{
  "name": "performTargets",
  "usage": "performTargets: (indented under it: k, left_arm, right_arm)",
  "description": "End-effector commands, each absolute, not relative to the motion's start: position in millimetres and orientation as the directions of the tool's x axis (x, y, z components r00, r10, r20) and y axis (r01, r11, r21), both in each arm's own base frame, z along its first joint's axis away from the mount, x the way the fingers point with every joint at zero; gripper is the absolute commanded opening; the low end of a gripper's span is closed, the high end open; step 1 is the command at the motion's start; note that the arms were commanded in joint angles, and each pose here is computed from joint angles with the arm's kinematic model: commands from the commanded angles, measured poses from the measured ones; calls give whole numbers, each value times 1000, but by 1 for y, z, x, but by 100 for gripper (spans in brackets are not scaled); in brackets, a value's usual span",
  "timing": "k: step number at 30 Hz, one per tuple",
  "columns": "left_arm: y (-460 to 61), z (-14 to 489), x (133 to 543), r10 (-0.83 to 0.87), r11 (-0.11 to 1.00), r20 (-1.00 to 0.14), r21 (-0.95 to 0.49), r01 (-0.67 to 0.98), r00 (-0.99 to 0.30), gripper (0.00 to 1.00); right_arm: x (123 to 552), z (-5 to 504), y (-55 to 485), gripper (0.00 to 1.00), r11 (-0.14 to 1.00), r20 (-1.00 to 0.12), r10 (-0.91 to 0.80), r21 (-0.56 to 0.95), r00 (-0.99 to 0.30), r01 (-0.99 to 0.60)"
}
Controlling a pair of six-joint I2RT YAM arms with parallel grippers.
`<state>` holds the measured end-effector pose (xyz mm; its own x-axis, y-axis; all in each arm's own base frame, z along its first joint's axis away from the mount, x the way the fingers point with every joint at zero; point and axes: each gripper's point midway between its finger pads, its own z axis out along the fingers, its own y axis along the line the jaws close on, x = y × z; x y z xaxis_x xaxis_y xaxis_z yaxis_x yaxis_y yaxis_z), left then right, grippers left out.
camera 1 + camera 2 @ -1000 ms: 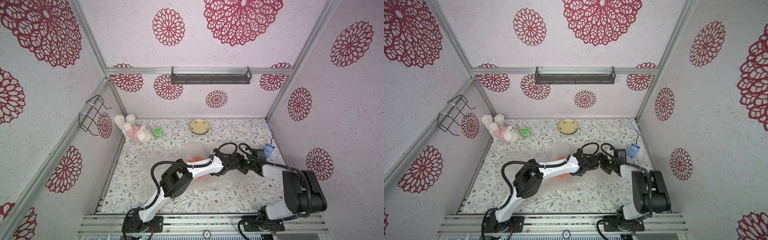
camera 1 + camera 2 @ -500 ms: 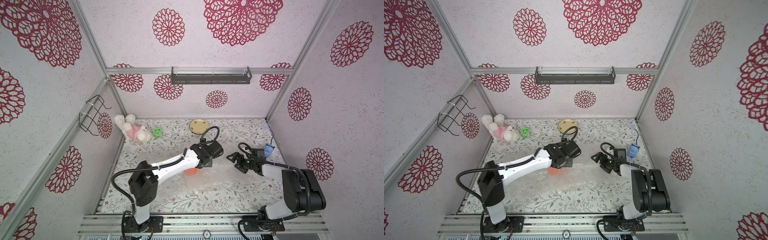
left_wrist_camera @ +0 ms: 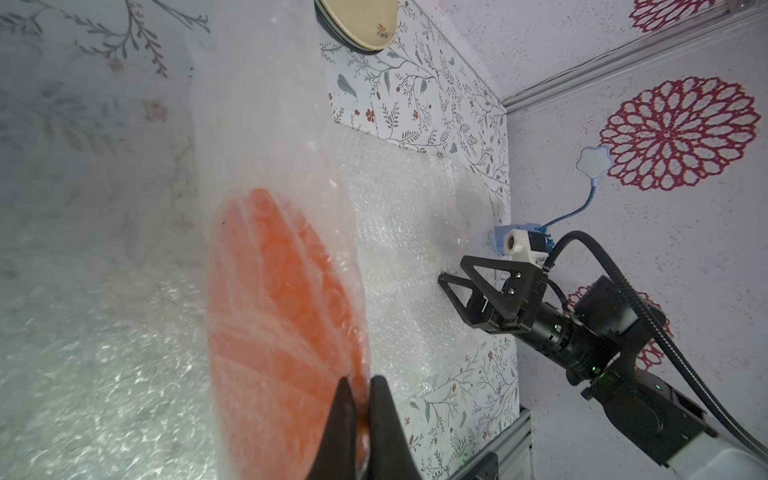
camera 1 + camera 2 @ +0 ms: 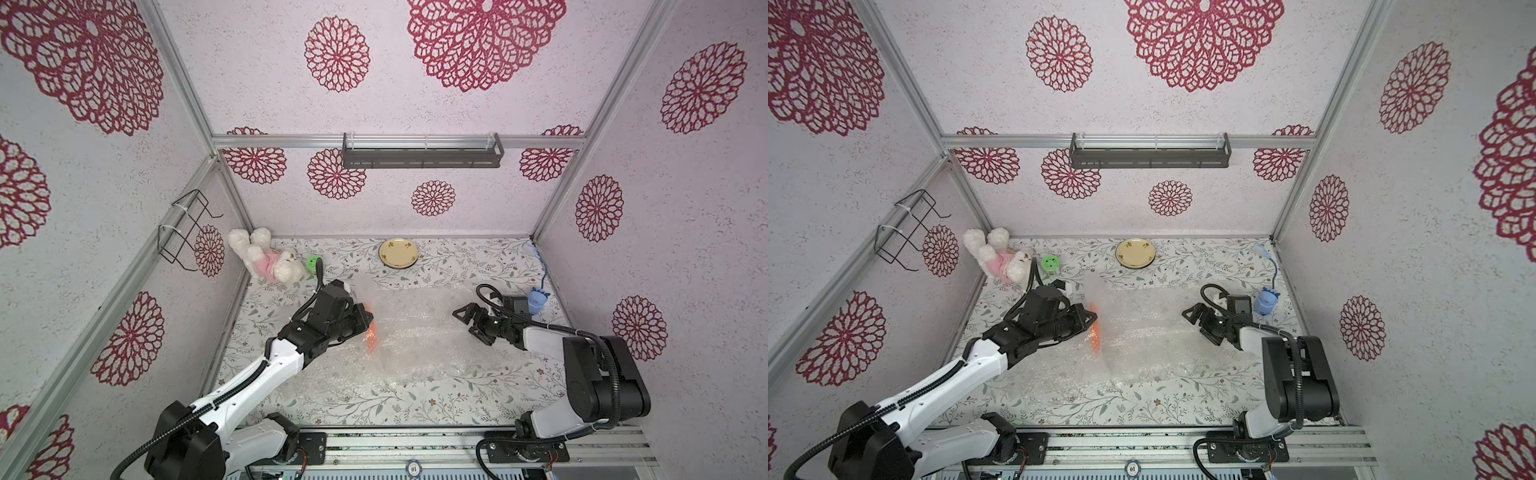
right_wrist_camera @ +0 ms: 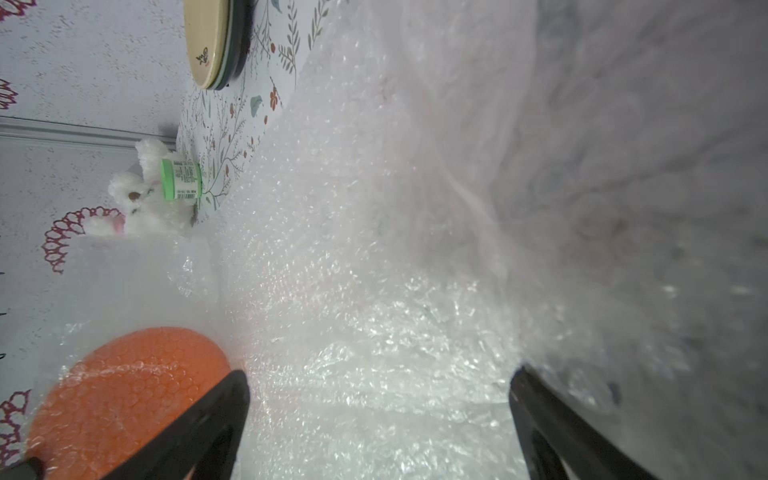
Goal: Unpack dinner plates from bubble wrap
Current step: Unwrap the bubble wrap.
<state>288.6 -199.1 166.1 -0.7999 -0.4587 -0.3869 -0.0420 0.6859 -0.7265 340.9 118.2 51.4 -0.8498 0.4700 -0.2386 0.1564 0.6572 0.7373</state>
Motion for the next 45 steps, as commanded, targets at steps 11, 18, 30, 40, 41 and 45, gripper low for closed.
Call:
performTargets:
  k: [11,18,30,40,41,45]
  left_arm:
    - [-165,151,290,-574,582,-359,-811,-58,-736,0]
    - [-154,139,288,-590,596,-350,-797,-99,-728,14]
    - [-118,112,278,-625,665,-354,-708,-237,-695,51]
    - [-84,84,270,-641,725,-365,-578,-375,-675,72]
    - [-81,81,269,-641,731,-367,-560,-390,-674,74]
    - [-69,75,265,-620,768,-374,-470,-435,-690,77]
  right_arm:
    - [326,16,99,99,708,-169,507,640,-845,297]
    - [326,14,100,99,706,-160,506,642,-848,300]
    - [327,13,102,99,702,-152,501,648,-852,297]
    - [328,15,102,99,703,-160,501,649,-850,292]
    - [328,15,102,99,704,-162,501,648,-850,291]
    - [328,19,100,99,708,-173,504,644,-847,290]
